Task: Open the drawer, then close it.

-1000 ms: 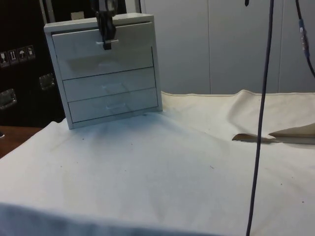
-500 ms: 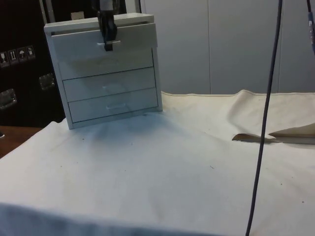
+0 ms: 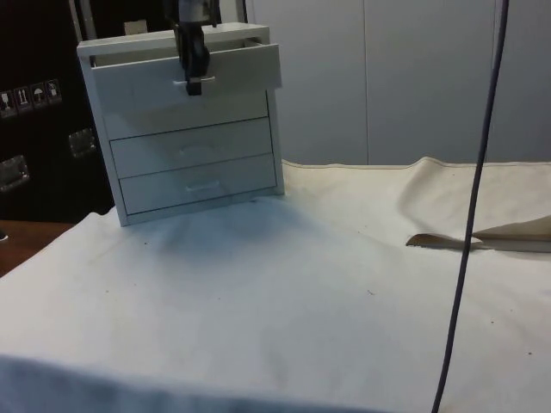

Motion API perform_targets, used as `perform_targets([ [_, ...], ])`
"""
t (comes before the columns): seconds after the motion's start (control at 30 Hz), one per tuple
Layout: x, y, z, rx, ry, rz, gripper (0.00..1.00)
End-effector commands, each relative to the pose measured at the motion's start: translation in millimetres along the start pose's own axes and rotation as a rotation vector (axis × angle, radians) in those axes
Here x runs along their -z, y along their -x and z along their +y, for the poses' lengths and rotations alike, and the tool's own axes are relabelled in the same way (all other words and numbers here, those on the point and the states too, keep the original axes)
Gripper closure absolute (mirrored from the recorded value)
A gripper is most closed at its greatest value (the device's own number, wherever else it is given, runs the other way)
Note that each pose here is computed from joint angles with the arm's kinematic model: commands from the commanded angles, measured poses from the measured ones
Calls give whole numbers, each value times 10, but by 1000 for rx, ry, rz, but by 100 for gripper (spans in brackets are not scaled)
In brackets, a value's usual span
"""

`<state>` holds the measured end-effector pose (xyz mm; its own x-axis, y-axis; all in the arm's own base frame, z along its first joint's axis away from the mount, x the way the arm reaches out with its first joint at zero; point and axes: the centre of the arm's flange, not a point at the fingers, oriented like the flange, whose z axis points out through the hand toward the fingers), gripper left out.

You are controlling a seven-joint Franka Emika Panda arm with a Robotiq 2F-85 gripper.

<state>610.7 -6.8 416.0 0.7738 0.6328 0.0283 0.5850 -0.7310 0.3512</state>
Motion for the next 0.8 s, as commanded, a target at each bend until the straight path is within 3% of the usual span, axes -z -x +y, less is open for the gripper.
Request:
perform_targets([
  [0.0,32,28,-70,1,10,7,100],
  [0.23,85,24,-244,-3,3,10,100],
  [0.27,58,-3,-203,-5,-5,5,100],
  [0.77,209,28,-621,-10,-3,20,100],
])
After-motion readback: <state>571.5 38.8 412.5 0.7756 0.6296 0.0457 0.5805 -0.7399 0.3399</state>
